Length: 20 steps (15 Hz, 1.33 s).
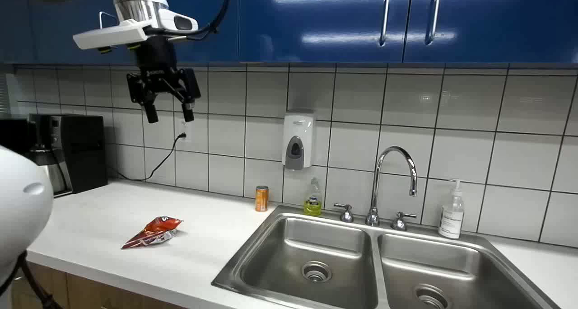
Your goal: Put the Doritos packet in the sink on the left.
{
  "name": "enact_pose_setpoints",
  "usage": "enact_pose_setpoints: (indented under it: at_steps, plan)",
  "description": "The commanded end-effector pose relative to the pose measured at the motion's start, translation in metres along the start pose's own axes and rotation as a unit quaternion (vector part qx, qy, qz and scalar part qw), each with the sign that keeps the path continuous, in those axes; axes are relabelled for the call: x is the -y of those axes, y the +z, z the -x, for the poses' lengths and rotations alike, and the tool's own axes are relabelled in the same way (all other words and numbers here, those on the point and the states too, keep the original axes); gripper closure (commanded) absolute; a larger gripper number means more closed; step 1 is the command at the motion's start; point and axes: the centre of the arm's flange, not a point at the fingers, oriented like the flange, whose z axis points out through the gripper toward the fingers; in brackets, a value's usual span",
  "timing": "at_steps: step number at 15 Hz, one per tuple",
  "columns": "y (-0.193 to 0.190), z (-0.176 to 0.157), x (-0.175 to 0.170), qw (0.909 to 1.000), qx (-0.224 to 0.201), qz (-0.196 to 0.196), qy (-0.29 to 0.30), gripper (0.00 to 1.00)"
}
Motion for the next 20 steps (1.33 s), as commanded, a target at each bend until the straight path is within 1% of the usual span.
enact_pose_setpoints:
  at_steps: [1, 6, 7, 11, 14, 16, 20]
  plan:
    - [0.0, 0.0, 0.0, 1.0, 0.001, 0.0, 0.0, 0.0]
    - [0.0, 0.0, 0.0, 1.0, 0.0, 0.0, 0.0, 0.0]
    - [0.006, 0.0, 0.002, 1.0, 0.005, 0.0, -0.003, 0.0]
    - [0.048, 0.003, 0.018, 0.9993, 0.034, -0.005, -0.015, 0.0]
    - [0.081, 0.006, 0.037, 0.9981, 0.051, -0.01, -0.032, 0.0]
    - [0.102, 0.007, 0.052, 0.9975, 0.055, -0.009, -0.045, 0.0]
    - [0.142, 0.003, 0.083, 0.9974, 0.046, 0.0, -0.056, 0.0]
